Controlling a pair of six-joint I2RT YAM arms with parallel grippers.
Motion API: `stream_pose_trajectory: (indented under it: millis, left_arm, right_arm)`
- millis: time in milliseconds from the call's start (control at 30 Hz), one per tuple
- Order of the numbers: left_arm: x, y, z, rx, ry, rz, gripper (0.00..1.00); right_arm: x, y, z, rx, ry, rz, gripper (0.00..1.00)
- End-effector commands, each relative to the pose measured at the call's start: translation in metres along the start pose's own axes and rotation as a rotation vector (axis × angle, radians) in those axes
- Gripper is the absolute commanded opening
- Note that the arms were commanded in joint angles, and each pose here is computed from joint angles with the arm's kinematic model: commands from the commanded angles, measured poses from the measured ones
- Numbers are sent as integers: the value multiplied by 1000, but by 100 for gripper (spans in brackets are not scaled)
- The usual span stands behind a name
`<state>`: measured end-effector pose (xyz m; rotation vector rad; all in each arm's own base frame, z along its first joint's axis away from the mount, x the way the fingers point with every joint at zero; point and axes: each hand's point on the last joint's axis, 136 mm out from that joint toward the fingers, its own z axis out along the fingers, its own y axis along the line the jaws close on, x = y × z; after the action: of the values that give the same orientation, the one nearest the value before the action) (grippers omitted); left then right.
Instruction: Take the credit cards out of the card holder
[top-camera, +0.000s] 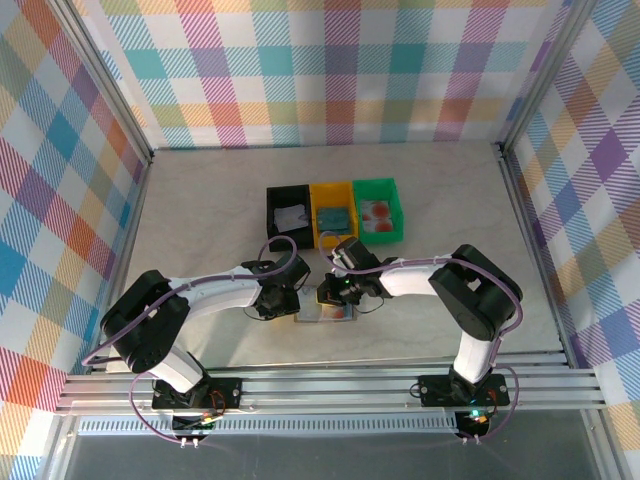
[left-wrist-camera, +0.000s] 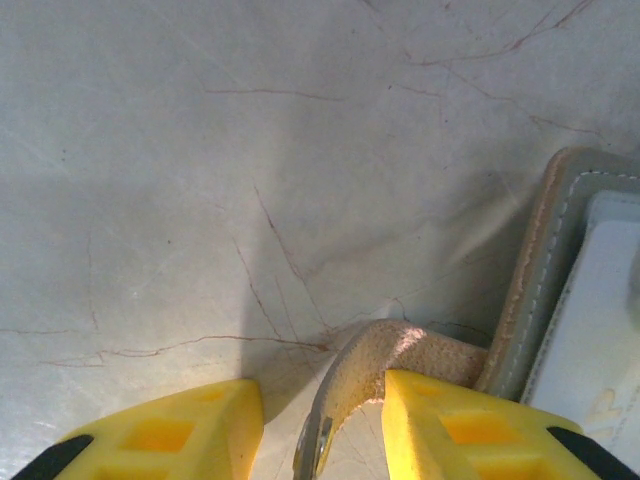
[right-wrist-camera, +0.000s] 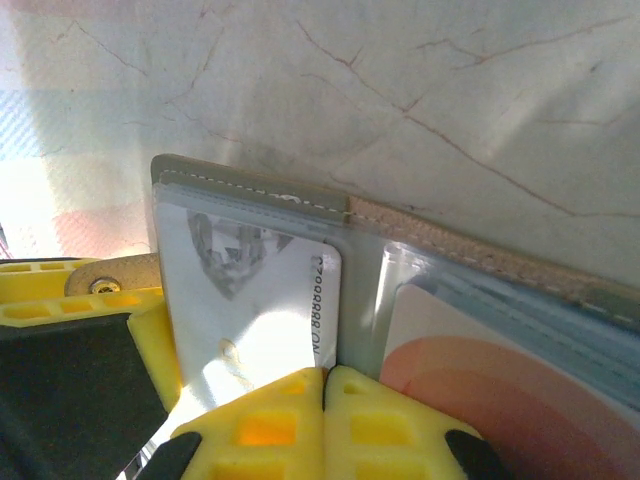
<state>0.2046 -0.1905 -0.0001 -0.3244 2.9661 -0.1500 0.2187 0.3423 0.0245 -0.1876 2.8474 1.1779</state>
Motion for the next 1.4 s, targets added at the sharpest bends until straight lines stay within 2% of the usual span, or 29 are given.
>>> stream_pose_trajectory:
  millis: [0,500,1033,1367]
  left_arm:
    - [59,-9,75,81,229,24,38]
    - [59,-9,74,79,229,27,37]
    - [60,-9,75,82,230,27,37]
    - [59,-10,75,82,230,27,37]
  right_arm:
    - [18,48,2,-171,56,-124,0]
    - [13,51,-14,-156,19,-142,0]
    - [14,37,-25,-127,14,-122,0]
    - [14,19,-26,-45,34,-92,0]
